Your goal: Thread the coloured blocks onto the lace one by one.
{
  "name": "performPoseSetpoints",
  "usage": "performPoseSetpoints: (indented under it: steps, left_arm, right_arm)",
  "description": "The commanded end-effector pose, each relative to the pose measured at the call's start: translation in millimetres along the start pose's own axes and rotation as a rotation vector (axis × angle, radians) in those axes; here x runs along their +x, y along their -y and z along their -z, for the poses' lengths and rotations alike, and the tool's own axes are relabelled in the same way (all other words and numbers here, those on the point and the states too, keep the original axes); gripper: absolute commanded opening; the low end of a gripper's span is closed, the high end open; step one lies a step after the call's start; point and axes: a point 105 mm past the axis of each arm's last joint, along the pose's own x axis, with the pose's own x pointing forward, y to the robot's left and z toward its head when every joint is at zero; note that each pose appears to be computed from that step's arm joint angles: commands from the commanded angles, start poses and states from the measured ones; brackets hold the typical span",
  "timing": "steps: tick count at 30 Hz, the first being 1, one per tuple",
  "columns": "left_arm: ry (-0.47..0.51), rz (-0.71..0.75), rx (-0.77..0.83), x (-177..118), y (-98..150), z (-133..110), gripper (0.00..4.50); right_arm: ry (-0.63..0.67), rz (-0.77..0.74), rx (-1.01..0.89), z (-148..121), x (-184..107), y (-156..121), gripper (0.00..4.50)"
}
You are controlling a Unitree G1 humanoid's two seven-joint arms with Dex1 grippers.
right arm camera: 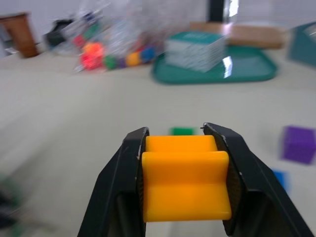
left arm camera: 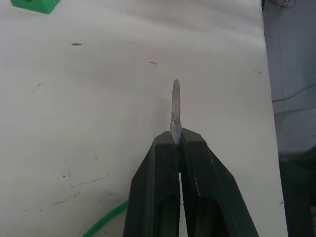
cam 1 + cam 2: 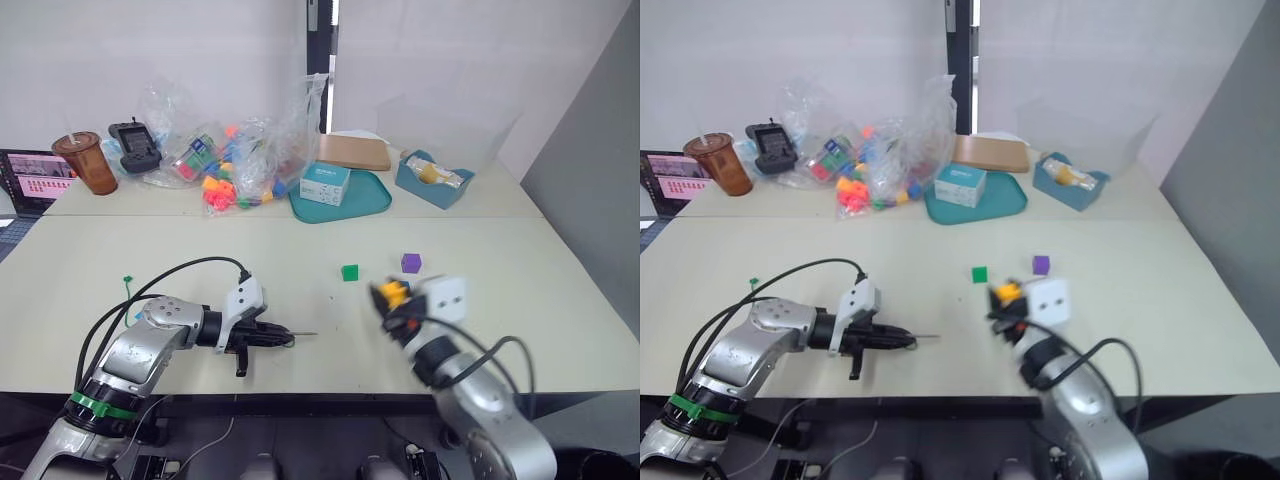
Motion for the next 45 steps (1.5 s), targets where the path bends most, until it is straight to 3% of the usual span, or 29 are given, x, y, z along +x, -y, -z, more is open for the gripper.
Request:
performPoseSetpoints:
  steps: [1, 11, 13, 20, 23, 26, 28, 35, 44, 45]
  left_arm:
    - [0.003, 0.007, 0.028, -1.1, -0.5, -5.4, 0.0]
    - [-0.015, 0.016, 0.026, -5.0, 3.3, -3.2, 0.0]
    - [-0.017, 0.017, 0.025, -6.1, 3.6, -3.3, 0.0]
    - [-0.03, 0.015, 0.024, -7.7, 4.0, -0.6, 0.0]
    - [-0.026, 0.02, 0.028, -6.0, 7.1, -3.9, 0.0]
    - [-0.03, 0.016, 0.039, -2.7, 12.0, -6.9, 0.0]
    - [-0.033, 0.018, 0.029, -1.8, 14.8, -7.3, 0.0]
    - [-0.036, -0.005, 0.027, 1.2, 24.5, -5.7, 0.0]
    - [-0.044, -0.022, 0.012, 3.6, 33.5, -3.8, 0.0]
    - [-0.048, -0.034, 0.009, 4.3, 33.3, -3.9, 0.0]
  right_arm:
    - [-0.137, -0.043, -0.066, 29.9, 3.3, -16.5, 1.22]
    - [-0.239, 0.097, -0.075, 70.6, 21.6, -11.2, 1.22]
    - [-0.196, 0.103, -0.061, 62.7, 21.2, -10.4, 2.27]
    - [-0.04, -0.032, -0.011, 2.2, 10.2, -4.1, 4.48]
    - [-0.035, -0.234, -0.043, -22.7, 3.7, -6.0, 4.48]
    - [-0.16, -0.64, -0.101, -27.7, -15.0, -23.4, 4.48]
    - [-0.236, -0.789, -0.134, -26.2, -22.6, -23.8, 4.48]
    - [-0.418, -0.977, -0.579, 5.6, 18.2, 26.0, 4.48]
    - [-0.454, -1.131, -0.71, 31.0, 34.3, 34.3, 4.48]
    - [-0.449, -1.123, -0.702, 32.7, 36.5, 34.3, 4.24]
